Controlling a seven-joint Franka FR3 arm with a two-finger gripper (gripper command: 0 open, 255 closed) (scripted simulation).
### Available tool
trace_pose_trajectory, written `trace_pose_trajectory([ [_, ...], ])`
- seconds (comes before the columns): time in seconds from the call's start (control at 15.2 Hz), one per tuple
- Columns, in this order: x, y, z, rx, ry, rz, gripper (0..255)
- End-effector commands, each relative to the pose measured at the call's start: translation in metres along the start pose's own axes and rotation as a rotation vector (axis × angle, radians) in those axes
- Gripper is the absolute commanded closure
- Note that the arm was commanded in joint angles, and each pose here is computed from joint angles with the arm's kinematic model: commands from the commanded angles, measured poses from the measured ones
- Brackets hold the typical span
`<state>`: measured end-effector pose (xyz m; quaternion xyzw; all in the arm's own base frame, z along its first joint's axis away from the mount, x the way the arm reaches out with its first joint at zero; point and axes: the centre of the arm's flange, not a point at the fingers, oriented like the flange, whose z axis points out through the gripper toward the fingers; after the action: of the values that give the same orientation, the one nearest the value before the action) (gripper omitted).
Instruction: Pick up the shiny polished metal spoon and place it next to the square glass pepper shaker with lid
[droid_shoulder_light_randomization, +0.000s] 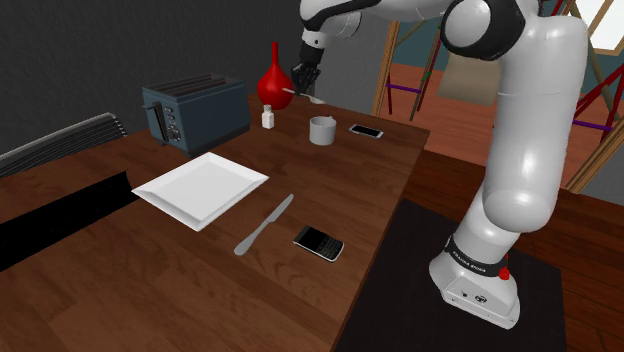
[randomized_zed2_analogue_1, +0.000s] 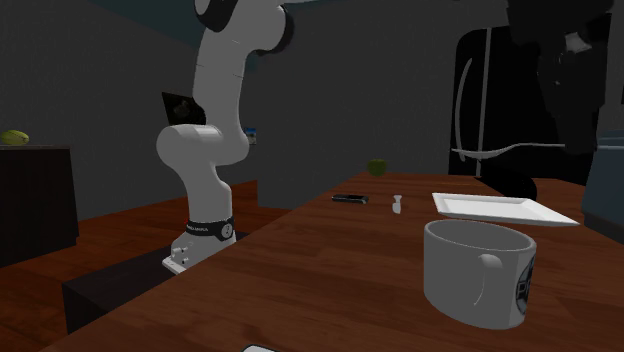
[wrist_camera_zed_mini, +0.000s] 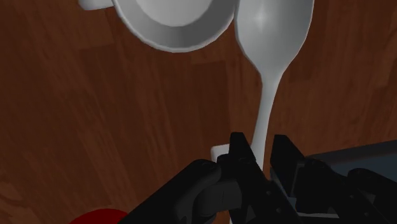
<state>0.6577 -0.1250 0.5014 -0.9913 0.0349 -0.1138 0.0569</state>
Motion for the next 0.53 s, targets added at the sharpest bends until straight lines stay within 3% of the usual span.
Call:
trace_pose_trajectory([
  [0.0, 0.026, 0.011, 0.007, 0.001, 0.000, -0.002, 255],
  [0.4, 0.103, 0.047, 0.020, 0.001, 0.000, -0.002, 255],
  [0.46, 0.102, 0.047, 0.025, 0.001, 0.000, -0.002, 255],
])
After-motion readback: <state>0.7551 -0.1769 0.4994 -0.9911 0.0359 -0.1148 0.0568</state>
